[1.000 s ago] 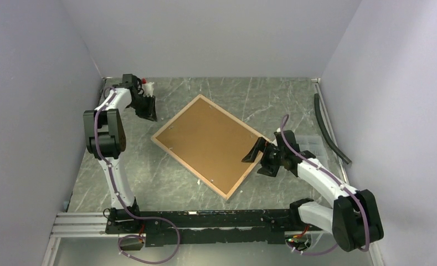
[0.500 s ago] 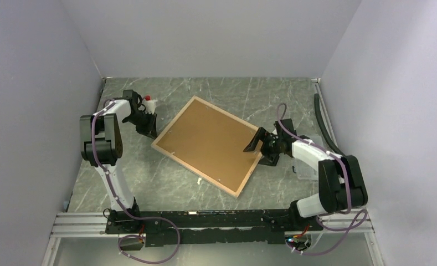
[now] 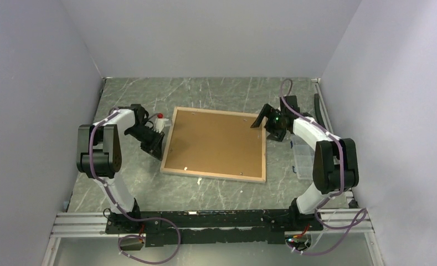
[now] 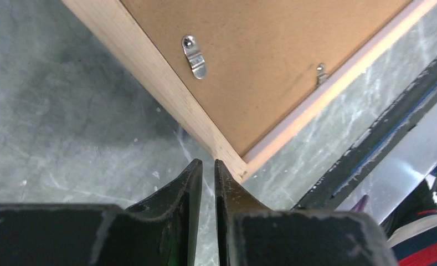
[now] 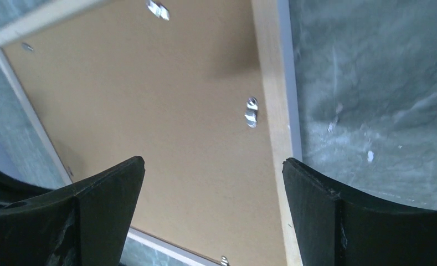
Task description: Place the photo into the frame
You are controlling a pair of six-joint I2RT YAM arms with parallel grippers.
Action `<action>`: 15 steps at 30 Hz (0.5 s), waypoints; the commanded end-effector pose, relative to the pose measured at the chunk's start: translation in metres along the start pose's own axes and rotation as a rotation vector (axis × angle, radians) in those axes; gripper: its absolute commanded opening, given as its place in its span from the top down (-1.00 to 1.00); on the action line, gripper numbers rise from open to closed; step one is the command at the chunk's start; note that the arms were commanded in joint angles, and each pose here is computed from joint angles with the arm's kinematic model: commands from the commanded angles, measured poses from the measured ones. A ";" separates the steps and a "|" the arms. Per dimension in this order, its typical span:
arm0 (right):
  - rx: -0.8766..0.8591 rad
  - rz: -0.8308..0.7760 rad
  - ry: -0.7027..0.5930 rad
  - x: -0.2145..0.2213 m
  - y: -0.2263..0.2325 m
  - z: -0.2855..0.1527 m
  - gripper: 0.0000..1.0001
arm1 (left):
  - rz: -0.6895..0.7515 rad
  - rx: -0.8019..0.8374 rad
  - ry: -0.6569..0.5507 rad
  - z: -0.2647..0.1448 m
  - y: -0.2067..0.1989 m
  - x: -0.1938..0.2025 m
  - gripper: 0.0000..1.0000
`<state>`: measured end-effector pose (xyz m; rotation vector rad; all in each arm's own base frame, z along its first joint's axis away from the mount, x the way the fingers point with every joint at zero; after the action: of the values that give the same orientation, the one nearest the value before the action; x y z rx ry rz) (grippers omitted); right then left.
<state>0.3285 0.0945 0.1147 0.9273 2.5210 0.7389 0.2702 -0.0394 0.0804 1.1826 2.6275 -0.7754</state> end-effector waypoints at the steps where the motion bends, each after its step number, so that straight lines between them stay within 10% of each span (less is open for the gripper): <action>1: -0.070 -0.056 -0.198 -0.029 0.041 -0.041 -0.99 | -0.019 -0.002 -0.168 -0.036 -0.006 -0.015 0.58; 15: -0.360 -0.337 0.151 0.153 0.171 0.003 -0.83 | -0.198 0.187 -0.305 -0.004 0.024 -0.032 0.16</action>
<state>0.3043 0.2543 0.1831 0.4146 2.4796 0.9563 0.3103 -0.0331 0.0916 0.8138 2.5285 -1.0084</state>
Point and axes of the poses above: each gripper's point midway between its finger pads, its own z axis out along the fingers, its own y axis along the line the jaws close on, x = y × z, the point moved 6 cm from there along -z, back along the fingers, and after that the axes turned 15 degrees about z, right-handed, at the moved point
